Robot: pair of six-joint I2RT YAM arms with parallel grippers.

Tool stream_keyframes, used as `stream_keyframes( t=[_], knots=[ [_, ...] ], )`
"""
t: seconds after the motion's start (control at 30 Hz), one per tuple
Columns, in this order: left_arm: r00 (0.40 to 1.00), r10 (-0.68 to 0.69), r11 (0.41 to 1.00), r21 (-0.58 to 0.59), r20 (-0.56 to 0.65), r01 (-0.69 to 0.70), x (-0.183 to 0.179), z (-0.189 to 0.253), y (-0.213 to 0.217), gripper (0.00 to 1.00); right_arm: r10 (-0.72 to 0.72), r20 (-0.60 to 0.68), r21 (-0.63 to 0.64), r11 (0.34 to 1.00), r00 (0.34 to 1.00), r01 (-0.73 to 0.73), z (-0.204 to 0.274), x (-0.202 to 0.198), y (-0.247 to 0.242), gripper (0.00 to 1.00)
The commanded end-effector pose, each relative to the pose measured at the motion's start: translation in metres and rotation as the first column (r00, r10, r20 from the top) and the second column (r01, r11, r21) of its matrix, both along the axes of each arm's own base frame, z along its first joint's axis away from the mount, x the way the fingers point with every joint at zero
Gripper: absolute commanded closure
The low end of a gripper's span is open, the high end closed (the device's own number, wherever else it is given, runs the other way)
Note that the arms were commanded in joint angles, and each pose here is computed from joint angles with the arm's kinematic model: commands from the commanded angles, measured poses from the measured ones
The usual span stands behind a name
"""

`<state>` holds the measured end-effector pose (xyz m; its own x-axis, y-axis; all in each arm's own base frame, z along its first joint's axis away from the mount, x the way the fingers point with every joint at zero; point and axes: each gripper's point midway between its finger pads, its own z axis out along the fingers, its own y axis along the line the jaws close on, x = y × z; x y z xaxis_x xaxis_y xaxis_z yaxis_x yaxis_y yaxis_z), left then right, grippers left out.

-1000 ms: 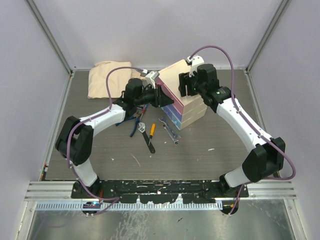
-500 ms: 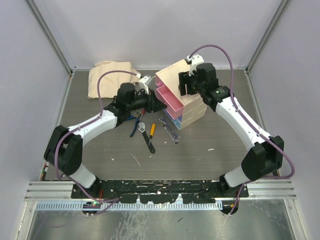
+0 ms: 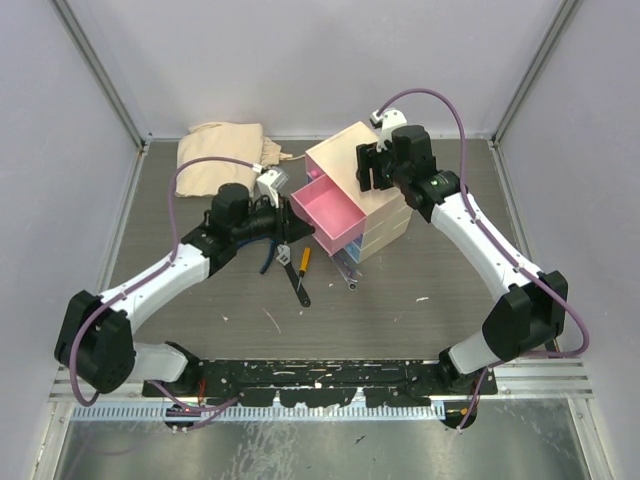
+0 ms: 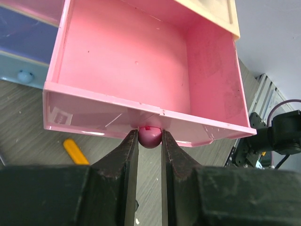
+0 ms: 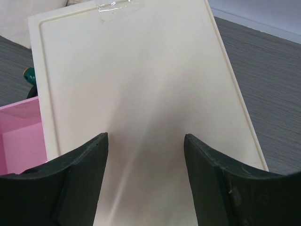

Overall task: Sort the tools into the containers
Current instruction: Open the drawer in the storage box.

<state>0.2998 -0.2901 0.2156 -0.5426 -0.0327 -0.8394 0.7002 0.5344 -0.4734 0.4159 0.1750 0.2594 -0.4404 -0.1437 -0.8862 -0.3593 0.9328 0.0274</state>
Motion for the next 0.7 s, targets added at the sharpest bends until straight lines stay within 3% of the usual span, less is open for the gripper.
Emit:
stream_keyframes(
  t=[0.0,0.37,0.67],
  knots=[
    [1.0,-0.006,1.0,0.029,0.022,0.005,-0.021,0.005,0.016,0.87,-0.019,-0.167,-0.044,0.999,0.986,0.012,-0.035,-0.02,-0.008,0.3],
    [0.999,0.043,0.997,0.069,0.008,-0.044,-0.036,-0.009,0.035,0.84,-0.008,-0.149,-0.033,0.999,0.989,0.003,-0.025,-0.019,-0.005,0.3],
    [0.997,0.075,0.997,0.027,0.021,-0.076,-0.035,0.01,0.036,0.49,0.032,-0.069,0.027,0.999,0.997,-0.03,0.01,-0.026,-0.001,0.3]
  ],
)
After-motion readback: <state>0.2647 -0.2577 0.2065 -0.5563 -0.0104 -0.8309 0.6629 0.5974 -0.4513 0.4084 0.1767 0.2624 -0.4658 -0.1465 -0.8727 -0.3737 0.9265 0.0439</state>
